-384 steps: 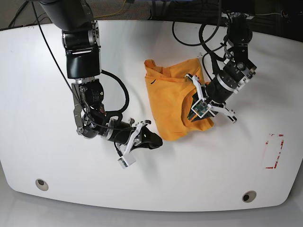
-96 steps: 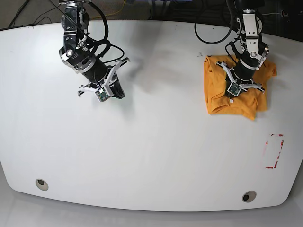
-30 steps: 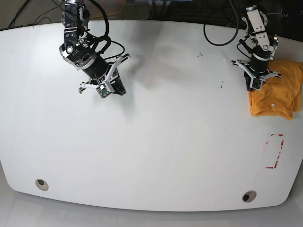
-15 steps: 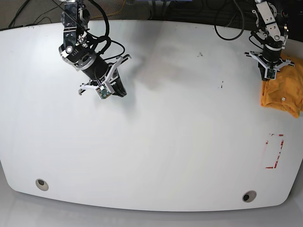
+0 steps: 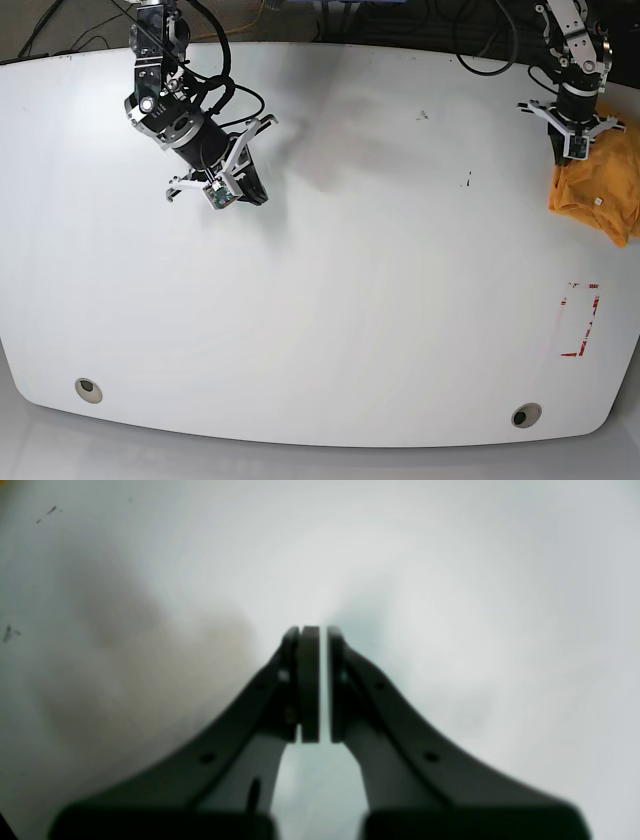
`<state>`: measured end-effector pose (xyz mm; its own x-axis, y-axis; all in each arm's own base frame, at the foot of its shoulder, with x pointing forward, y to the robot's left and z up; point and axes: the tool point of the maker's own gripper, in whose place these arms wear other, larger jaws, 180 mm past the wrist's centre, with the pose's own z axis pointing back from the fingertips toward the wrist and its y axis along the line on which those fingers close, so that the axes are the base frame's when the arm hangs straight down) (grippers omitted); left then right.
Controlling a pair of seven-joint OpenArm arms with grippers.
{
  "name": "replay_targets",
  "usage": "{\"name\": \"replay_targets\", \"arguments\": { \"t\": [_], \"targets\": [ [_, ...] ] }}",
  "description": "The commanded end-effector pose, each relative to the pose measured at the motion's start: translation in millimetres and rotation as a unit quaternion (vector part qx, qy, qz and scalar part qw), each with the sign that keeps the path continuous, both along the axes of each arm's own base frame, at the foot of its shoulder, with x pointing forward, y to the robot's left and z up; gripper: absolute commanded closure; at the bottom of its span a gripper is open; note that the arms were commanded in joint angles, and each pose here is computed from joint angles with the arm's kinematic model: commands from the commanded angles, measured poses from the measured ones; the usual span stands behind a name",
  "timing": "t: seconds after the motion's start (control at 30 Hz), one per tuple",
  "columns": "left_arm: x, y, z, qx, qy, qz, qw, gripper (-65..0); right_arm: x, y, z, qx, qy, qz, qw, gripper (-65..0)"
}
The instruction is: Layout the t-shirt on the table in an organized manner, then fold the t-shirt properly
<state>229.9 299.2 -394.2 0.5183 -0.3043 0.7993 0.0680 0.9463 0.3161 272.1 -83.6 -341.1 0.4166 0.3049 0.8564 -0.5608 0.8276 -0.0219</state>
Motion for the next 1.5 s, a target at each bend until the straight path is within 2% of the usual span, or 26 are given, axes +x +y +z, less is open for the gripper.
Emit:
{"name": "replay_targets", "arguments": {
  "t": [0.0, 0.07, 0.23, 0.43, 0.53, 0.8, 0.93, 1.03, 1.17, 1.27, 1.47],
  "targets": [
    [18.5, -20.9, 21.0, -0.003, -0.040, -0.034, 0.999, -2.2, 10.7, -13.5, 19.7, -0.005, -0.037, -0.007, 0.9993, -2.0],
    [24.3, -34.3, 24.9, -0.008, -0.050, -0.051, 0.997, -2.2, 13.5, -25.1, 22.4, -0.017, -0.042, -0.014, 0.9989, -2.0],
    [42.6, -70.3, 41.7, -0.047, -0.114, -0.082, 0.989, -2.2, 24.1, -56.0, 34.6, -0.028, -0.068, -0.046, 0.9962, -2.0],
    [58.8, -100.3, 60.4, -0.090, -0.197, -0.070, 0.974, -2.1, 32.4, -98.3, 42.1, -0.037, -0.097, -0.083, 0.9911, -2.0],
    [59.0, -119.2, 64.2, -0.110, -0.216, -0.078, 0.967, -2.1, 33.8, -116.1, 41.1, -0.037, -0.106, -0.097, 0.9889, -1.9],
    [39.6, -163.9, 57.6, -0.161, -0.223, -0.101, 0.956, -2.1, 16.4, -162.8, 20.0, -0.033, -0.093, -0.153, 0.9832, -1.9],
    [19.3, -178.9, 51.2, -0.184, -0.219, -0.100, 0.953, -2.1, -0.8, -175.0, 7.2, -0.022, -0.085, -0.174, 0.9808, -1.9],
    [4.4, -183.8, 43.1, -0.193, -0.204, -0.095, 0.955, -2.1, -15.4, -177.8, -2.2, -0.012, -0.076, -0.191, 0.9786, -1.9],
    [-9.6, -186.0, 37.6, -0.176, -0.187, -0.106, 0.961, -2.1, -32.2, -176.3, -10.7, -0.001, -0.067, -0.204, 0.9767, -1.9],
    [-26.7, -183.8, 31.8, -0.166, -0.173, -0.103, 0.965, -2.1, -48.9, -174.0, -18.3, 0.003, -0.056, -0.206, 0.9770, -1.9],
    [-58.2, -191.1, 33.8, -0.159, -0.173, -0.095, 0.967, -2.1, -83.3, -166.4, -24.4, 0.005, -0.034, -0.204, 0.9784, -1.9]
  ]
}}
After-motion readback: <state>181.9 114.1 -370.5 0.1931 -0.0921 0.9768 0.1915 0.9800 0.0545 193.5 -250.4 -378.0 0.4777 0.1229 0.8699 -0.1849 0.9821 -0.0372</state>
